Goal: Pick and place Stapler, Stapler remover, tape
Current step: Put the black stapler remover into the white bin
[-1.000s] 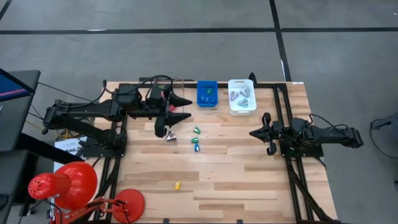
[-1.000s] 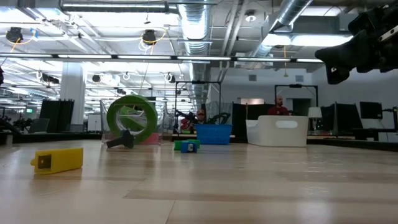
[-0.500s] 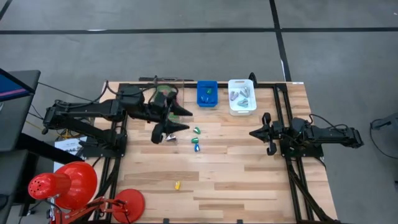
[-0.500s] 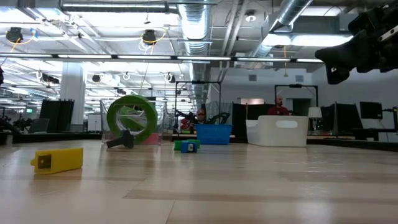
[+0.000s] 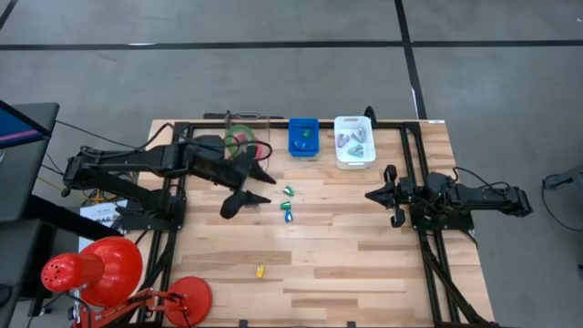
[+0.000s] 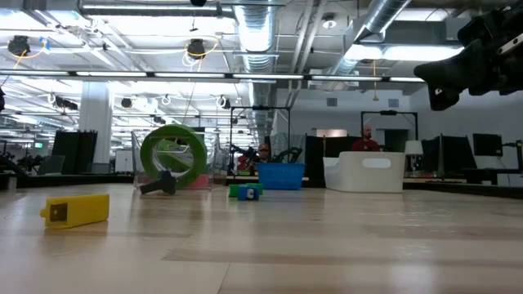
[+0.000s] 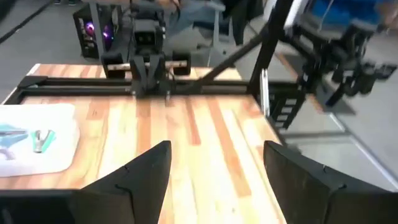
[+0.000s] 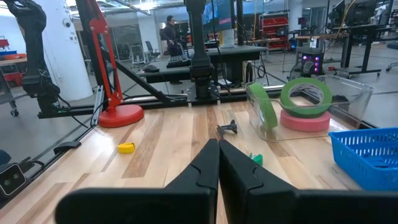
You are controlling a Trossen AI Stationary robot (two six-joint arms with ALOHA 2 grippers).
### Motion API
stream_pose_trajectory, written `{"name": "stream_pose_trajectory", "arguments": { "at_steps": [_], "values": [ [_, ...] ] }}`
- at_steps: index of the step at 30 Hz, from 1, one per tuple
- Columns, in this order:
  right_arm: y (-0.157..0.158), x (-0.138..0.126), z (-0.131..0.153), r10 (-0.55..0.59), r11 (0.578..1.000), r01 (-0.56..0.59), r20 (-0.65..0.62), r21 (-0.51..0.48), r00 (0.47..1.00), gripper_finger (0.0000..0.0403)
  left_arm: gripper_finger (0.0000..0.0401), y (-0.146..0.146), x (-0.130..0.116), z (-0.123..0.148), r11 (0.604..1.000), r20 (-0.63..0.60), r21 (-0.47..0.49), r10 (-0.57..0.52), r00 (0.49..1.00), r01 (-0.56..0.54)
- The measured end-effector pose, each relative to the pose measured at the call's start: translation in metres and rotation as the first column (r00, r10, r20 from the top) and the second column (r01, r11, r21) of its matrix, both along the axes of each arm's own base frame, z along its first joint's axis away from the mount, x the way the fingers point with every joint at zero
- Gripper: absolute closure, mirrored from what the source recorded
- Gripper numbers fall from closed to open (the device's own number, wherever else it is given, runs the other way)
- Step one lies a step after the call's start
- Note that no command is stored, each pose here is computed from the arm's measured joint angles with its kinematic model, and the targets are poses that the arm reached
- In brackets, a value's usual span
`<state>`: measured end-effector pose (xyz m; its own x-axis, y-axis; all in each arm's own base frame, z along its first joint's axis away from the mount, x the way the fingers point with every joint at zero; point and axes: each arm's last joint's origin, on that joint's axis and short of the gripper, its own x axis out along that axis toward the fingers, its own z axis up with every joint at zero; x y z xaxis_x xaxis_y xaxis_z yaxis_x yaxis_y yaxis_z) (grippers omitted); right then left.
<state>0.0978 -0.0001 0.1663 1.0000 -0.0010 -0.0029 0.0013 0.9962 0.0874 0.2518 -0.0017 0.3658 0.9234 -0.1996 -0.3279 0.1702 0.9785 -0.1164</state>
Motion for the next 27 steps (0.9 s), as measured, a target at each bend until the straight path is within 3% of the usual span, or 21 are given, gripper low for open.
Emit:
{"name": "stream_pose_trajectory", "arguments": {
  "at_steps": [7,11,17,24,27],
  "values": [
    [0.000,0.000,0.000,0.001,1.000,-0.001,0.000,0.000,1.000,0.0403,0.0154,0.001,-0.001,-0.010,0.996,-0.068,0.084,-0.012,0.998,0.017],
    [0.000,0.000,0.000,0.000,1.000,0.000,0.000,0.000,1.000,0.0403,0.0140,0.002,0.001,-0.038,0.996,-0.173,0.094,0.023,0.985,-0.007],
    [0.000,0.000,0.000,0.000,1.000,0.000,0.001,0.000,1.000,0.0403,0.0104,0.004,0.004,-0.083,0.991,-0.354,0.093,0.120,0.927,-0.093],
    [0.000,0.000,0.000,0.000,1.000,0.000,0.001,0.000,1.000,0.0403,0.0081,0.001,0.006,-0.121,0.989,-0.474,0.113,0.139,0.869,-0.097],
    [0.000,0.000,0.000,0.000,1.000,0.000,0.001,0.000,1.000,0.0403,0.0080,-0.001,0.004,-0.134,0.980,-0.508,0.125,0.197,0.839,-0.155]
  ]
}}
